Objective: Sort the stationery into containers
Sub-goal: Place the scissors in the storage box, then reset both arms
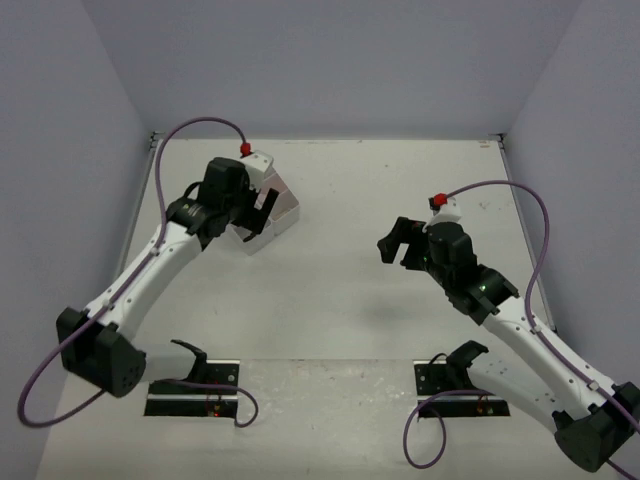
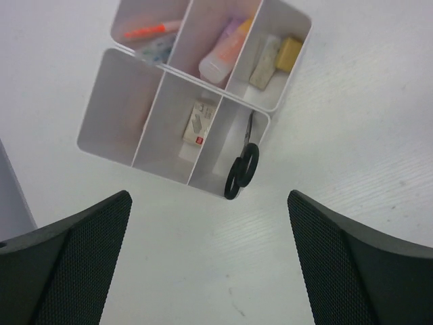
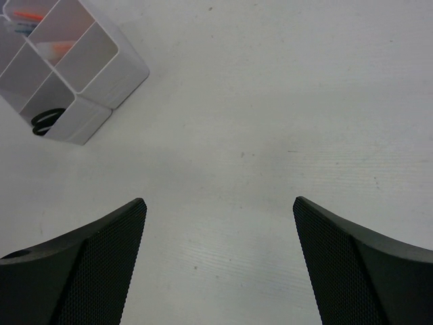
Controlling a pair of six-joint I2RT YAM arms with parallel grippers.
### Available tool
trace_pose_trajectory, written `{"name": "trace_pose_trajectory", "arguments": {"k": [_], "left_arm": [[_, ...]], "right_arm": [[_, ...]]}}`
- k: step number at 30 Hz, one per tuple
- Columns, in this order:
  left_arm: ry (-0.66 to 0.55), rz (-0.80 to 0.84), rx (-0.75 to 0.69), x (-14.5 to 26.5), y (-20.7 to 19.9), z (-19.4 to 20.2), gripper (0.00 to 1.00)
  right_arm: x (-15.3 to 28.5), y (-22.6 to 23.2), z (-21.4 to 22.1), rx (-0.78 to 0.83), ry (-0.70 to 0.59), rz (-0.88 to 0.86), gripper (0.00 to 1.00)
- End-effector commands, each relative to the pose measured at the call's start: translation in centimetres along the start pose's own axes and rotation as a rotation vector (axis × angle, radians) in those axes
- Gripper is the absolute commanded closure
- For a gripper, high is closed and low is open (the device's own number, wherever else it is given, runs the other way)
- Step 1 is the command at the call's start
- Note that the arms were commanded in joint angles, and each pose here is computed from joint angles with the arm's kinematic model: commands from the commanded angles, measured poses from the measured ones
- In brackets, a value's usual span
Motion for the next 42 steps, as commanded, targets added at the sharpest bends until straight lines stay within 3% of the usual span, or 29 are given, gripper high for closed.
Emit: {"name": "trace_pose_trajectory", "arguments": {"k": [1,5,13,15,18,21,42], "left_arm": [[-0.393,-0.031,0.232,5.4,1.2,-2.9,0.00],[-0.559,-0.258,0.477,9.2,5.0,-1.0,0.00],[-0.616,-0.494,0.589,14.4,8.7,3.1,0.00],[-0.620,-0.518,0.548,13.8,8.8,4.7,0.00],[-0.664,-0.515,0.629,14.0,8.8,5.9,0.00],[-0.664,-0.548,0.684,14.4,9.2,7.0,0.00],[-0.672,-0.480,0.624,12.5,8.0,8.7,0.00]], "right_arm": [[3.0,-1.6,-4.2,-0.033,-0.155,0.136,0.01],[7.3,-2.6,-7.8,-0.006,-0.260,0.202,0.01],[15.2,-5.4,-11.8,0.091,-0.351,0.379,0.01],[16.1,-6.2,-11.7,0.102,-0.361,0.409,0.01],[17.1,-7.7,-11.4,0.090,-0.396,0.486,0.01],[17.9,-8.1,-10.5,0.055,-0.421,0.451,0.01],[13.9,-8.2,-7.7,0.004,-0.389,0.437,0.01]]}}
Point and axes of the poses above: each gripper's point midway between its finger pads, its own x axis back along the fingers, its own y axis along the line the jaws close on, z = x × y, the point moved 3 cm from there along x, back along the fingers, and after that the axes turned 5 degrees about x, right-handed, at the moved point
